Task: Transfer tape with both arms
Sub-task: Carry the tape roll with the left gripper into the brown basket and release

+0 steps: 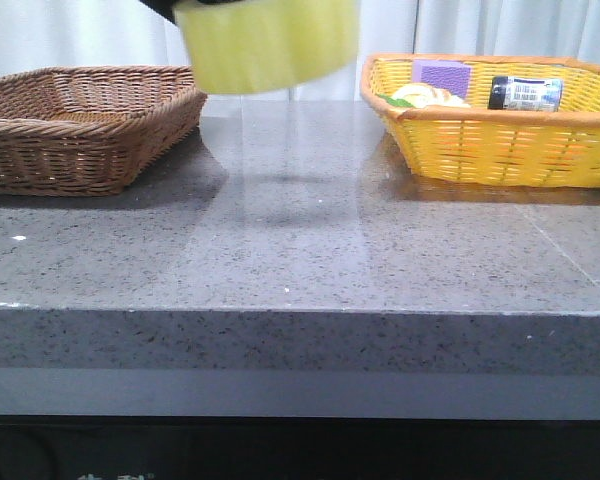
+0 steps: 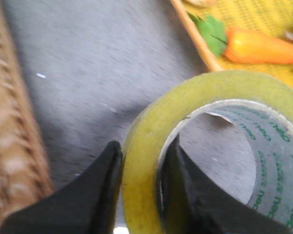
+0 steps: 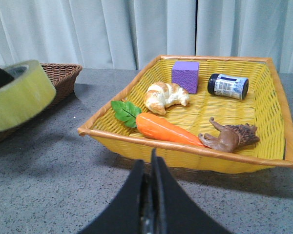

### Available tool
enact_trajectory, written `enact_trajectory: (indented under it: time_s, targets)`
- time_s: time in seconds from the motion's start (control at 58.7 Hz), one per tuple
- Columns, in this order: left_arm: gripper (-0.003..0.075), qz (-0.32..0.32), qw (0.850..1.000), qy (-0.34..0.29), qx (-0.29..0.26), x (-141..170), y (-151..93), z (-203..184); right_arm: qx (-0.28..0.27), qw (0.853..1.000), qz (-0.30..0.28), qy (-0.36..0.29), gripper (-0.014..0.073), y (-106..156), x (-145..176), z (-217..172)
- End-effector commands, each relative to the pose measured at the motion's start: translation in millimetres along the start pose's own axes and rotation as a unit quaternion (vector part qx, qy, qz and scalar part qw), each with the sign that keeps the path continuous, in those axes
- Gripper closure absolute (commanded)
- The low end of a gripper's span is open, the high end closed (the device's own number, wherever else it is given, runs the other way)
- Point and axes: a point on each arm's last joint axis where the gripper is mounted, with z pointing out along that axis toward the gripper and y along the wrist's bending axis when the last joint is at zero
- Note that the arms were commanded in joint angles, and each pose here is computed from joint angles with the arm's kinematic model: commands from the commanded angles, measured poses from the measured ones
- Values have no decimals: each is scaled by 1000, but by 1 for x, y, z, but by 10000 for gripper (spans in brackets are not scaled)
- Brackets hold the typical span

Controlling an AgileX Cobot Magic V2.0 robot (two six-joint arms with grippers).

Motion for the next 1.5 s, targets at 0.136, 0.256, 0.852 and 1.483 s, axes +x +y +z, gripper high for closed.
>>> enact_trajectory:
  time_s: [0.136, 0.256, 0.852, 1.483]
  targets:
    - [623, -35, 994, -90, -46, -29, 40, -45, 7, 999, -6, -50, 664, 0, -15, -1]
    - [623, -65, 990, -99, -81, -31, 71, -53, 7, 999, -6, -50, 664, 0, -15, -1]
    - [593, -124, 977, -54, -165, -23, 162, -3, 7, 999, -6, -50, 664, 0, -15, -1]
    - [561, -107, 977, -85, -166, -28, 152, -30, 7, 999, -6, -50, 664, 0, -15, -1]
